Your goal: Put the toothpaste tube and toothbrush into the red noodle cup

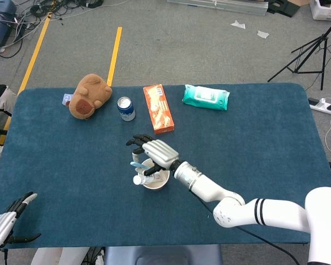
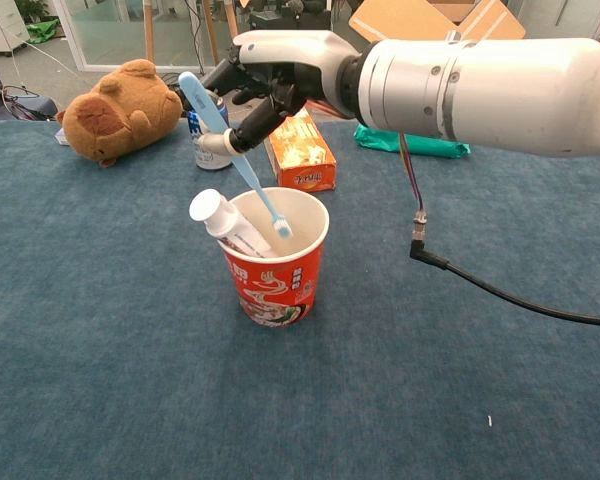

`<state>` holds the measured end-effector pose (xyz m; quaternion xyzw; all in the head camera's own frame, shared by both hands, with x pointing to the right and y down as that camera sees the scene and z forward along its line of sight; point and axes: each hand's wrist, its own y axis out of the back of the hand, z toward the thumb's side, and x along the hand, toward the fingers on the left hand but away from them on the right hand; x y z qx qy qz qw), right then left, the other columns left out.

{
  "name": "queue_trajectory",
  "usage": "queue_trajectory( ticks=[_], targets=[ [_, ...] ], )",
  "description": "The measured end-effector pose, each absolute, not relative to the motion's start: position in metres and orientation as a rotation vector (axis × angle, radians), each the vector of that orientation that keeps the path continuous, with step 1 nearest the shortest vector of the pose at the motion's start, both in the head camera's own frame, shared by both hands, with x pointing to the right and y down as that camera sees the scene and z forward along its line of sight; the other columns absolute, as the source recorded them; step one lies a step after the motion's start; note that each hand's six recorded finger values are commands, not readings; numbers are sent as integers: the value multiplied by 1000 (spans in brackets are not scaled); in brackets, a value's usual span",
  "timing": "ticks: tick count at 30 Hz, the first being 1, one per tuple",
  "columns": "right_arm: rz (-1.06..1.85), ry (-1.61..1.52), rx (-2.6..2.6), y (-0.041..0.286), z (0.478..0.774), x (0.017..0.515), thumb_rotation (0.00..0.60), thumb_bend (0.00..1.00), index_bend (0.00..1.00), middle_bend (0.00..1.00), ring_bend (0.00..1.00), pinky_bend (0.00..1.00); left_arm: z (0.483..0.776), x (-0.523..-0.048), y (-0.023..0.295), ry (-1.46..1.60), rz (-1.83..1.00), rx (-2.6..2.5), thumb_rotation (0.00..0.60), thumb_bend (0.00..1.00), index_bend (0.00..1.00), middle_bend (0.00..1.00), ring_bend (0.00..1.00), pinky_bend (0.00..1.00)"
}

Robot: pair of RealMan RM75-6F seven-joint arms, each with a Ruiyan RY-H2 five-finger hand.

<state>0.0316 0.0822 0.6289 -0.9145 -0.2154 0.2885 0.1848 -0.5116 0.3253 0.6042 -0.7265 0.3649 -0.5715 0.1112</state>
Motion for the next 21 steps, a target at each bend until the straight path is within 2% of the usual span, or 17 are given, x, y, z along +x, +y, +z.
queue_trajectory(
  ticks=[14, 21],
  targets=[
    [825, -625, -2586, 80, 634, 47, 600, 212, 412, 130, 0, 40, 605, -510, 325, 1066, -1682, -2133, 600, 0, 0, 0, 0, 0],
    [813, -667, -2576, 75, 626, 60, 600, 202, 372, 129, 0, 40, 604, -510, 324, 1070, -1677, -2130, 600, 0, 0, 0, 0, 0]
  ],
)
